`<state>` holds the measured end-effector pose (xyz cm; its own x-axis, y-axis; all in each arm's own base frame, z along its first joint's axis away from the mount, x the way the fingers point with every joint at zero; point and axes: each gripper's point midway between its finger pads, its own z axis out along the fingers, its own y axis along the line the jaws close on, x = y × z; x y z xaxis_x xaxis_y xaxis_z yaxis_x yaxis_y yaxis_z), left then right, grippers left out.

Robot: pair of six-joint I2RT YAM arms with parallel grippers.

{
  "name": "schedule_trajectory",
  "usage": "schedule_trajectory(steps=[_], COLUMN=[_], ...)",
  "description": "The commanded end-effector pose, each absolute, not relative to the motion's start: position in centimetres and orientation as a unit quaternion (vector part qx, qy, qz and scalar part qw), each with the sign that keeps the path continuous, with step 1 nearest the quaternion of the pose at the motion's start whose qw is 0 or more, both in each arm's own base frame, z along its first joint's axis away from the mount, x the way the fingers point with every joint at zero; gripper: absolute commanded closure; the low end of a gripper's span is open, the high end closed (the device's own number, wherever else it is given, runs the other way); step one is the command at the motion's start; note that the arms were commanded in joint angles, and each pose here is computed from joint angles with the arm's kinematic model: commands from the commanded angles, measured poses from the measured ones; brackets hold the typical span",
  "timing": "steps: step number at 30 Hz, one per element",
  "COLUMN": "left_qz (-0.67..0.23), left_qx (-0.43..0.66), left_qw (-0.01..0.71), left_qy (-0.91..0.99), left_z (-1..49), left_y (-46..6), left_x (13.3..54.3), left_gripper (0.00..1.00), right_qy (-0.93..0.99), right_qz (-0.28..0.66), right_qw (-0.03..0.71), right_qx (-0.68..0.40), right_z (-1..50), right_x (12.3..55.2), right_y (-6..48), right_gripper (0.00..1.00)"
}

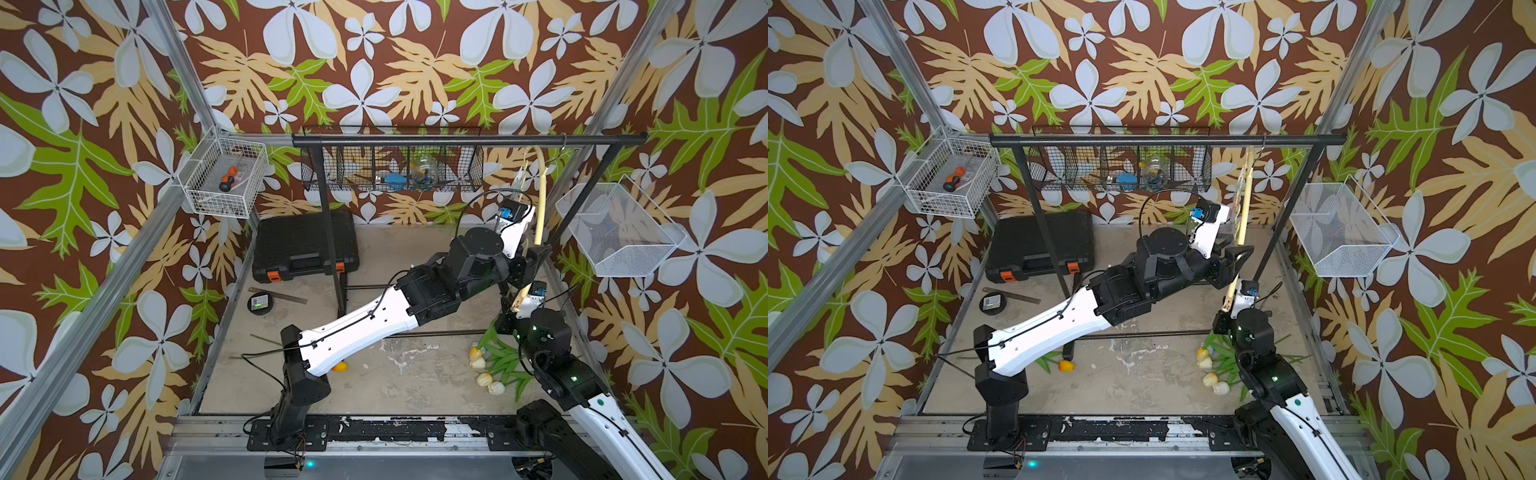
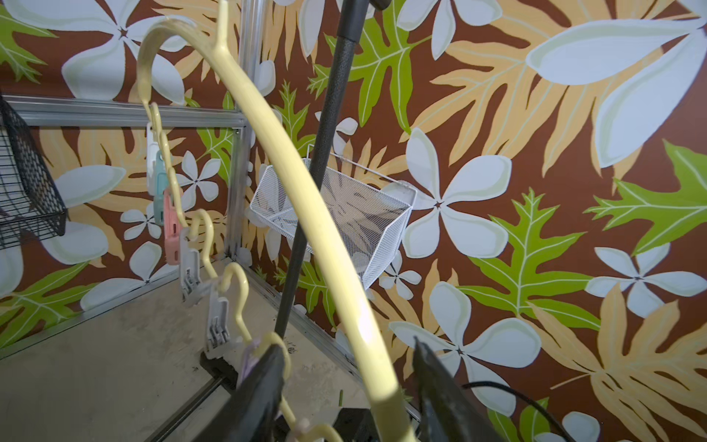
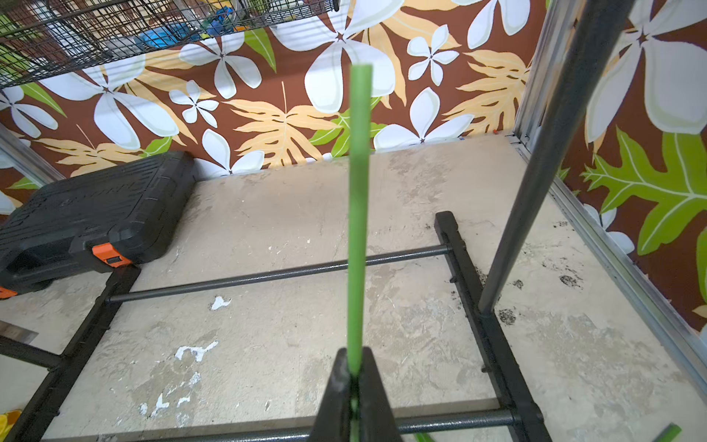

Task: Dry the flowers on a clothes hanger
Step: Adjust the hanger on the clothesline.

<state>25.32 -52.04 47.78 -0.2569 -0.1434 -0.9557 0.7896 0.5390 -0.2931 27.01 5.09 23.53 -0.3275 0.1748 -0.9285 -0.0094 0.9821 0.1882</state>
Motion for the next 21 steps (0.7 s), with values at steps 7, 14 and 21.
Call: schedule_trajectory(steps=[7,14,21], left_qz=[-0.381,-0.377,-0.358], left_qx=[0.173,0.154,0.142], left_qw=[0.615,0.625,0.636], left_qy=[0.669,0.665,0.669], left_z=[50.7,51.7,52.3], left_y=[-48.6,-46.9,-45.4], left_x=[26.9,26.8,27.0], left_gripper=[0.84,0.96,1.0], right_qy=[0.797,0.792,0.783], right_qz=[0.101,0.108,0.095], right_qw=[0.594,0.6,0.614], right_qx=[0.031,0.026,0.035], right_z=[25.5,26.4,28.0], right_x=[27.4,27.5,27.4], right_y=[6.0,6.3,5.5], right_gripper=[1.0,1.0,1.0])
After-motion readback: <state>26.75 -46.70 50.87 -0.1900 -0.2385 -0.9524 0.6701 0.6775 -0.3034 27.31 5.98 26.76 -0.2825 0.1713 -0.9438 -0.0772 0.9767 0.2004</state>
